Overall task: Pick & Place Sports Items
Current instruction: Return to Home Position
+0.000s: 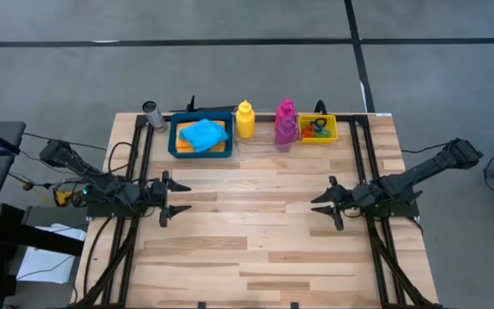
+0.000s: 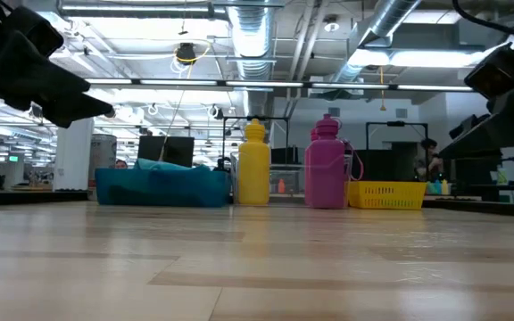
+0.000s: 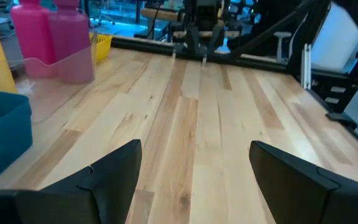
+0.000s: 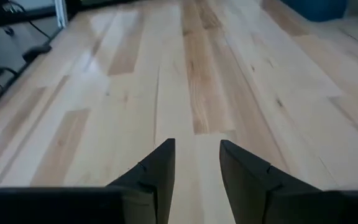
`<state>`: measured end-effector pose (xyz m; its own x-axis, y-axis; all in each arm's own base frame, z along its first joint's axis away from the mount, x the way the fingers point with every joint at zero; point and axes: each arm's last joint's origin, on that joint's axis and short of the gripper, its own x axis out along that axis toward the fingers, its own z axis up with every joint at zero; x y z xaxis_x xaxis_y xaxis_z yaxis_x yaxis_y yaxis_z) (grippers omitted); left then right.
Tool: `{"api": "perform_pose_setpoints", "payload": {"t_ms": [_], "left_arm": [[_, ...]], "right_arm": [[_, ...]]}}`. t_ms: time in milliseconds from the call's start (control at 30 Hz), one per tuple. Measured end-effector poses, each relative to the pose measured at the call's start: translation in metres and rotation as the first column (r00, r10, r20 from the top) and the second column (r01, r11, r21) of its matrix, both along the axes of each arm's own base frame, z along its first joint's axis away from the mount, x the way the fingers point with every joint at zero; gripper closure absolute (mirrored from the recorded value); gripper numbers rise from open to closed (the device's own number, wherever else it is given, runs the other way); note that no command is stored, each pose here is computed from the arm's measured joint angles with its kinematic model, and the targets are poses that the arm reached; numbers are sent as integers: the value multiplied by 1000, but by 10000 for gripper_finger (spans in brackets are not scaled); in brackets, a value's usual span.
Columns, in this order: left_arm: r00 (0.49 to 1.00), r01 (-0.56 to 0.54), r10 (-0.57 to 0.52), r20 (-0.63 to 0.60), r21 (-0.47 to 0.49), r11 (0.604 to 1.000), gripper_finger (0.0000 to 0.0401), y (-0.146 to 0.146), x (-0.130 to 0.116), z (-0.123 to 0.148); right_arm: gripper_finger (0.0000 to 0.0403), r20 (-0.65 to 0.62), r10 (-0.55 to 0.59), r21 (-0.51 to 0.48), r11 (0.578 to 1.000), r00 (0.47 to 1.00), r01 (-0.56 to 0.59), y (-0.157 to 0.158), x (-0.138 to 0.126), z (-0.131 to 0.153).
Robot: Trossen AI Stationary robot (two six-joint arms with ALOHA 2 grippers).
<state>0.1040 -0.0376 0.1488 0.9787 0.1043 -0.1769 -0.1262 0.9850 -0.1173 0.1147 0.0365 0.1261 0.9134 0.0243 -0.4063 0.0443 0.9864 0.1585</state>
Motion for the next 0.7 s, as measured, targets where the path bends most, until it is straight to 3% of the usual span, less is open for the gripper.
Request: {"api": "perform_pose_setpoints", "payload": {"t_ms": [367, 700], "left_arm": [[999, 7, -4, -33, 72, 997, 104, -2, 3, -3], [999, 13, -9, -41, 94, 995, 104, -2, 4, -4]], "right_arm": [[283, 196, -7, 79, 997, 981, -9, 3, 6, 19], [283, 420, -36, 170, 985, 907, -39, 3, 8, 43]]}}
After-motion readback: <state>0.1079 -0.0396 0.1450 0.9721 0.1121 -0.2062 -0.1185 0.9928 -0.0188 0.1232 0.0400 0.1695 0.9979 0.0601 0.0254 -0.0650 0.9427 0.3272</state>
